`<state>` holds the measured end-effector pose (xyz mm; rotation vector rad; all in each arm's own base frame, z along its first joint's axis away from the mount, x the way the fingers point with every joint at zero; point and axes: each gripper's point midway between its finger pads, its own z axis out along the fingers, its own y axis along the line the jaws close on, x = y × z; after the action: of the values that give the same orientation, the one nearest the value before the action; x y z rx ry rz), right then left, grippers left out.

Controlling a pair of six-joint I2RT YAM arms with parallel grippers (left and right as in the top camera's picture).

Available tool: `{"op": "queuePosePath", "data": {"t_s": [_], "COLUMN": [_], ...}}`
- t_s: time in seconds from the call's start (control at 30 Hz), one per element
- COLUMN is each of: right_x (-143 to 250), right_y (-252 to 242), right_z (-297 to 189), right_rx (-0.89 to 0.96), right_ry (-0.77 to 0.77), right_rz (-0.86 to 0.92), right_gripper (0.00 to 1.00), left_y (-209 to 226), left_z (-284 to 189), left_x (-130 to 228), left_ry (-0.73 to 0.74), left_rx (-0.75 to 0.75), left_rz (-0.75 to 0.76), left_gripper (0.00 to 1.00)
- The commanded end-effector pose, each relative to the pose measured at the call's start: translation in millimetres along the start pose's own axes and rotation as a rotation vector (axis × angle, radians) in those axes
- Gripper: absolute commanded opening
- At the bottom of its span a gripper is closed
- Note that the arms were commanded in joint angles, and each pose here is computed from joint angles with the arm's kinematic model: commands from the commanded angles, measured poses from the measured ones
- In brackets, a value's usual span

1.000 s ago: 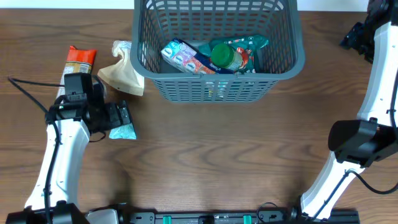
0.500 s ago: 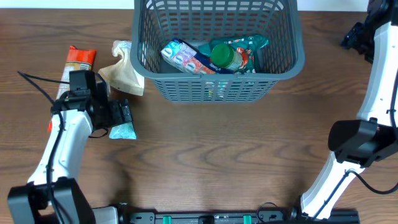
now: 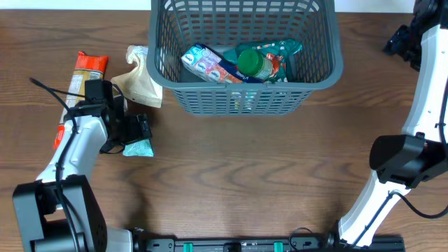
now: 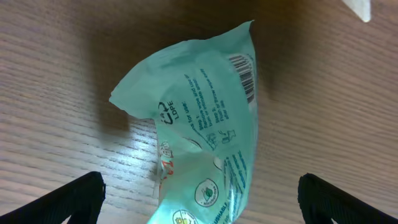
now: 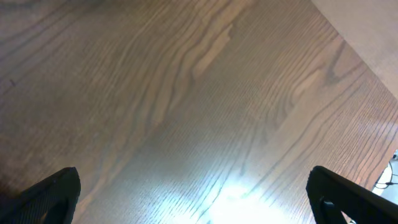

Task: Pack container
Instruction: 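Lower the left gripper onto the mint-green pouch and grasp it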

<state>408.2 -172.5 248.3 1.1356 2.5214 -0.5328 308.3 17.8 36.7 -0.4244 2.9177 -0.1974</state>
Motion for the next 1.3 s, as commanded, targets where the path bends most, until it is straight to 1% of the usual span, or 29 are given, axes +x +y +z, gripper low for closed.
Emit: {"op": "queuePosePath", "data": {"t_s": [0.0,0.47,0.83,1.27], "right_x": [-0.6,-0.6,-0.9,-0.9], "right_y": [-1.9,-2.1,-2.6,-2.5], "right_z": [-4.3,-4.2,-4.0,-4.1], "right_rx": [0.003,0.004,0.005,0.004], "right_ry": [-0.012,-0.012,-0.012,-0.012], "right_rz": [0.012,0.012,0.013,0.013], "right_gripper": [0.99,0.99,0.99,0.99], "left_y": [-0.1,3.7,2.6,-17.9], "left_z": [4.3,27.4,29.5,38.8], "left_x": [-1.3,4.1,-0.2,5.7], "left_ry": [0.012,0.067,0.051,0.039], "left_rx": [0.007,-0.002,0.001,0.007], "left_rz": [-0.011,-0.018,-0.014,0.064], "left_gripper": [0.99,0.99,0.99,0.99]}}
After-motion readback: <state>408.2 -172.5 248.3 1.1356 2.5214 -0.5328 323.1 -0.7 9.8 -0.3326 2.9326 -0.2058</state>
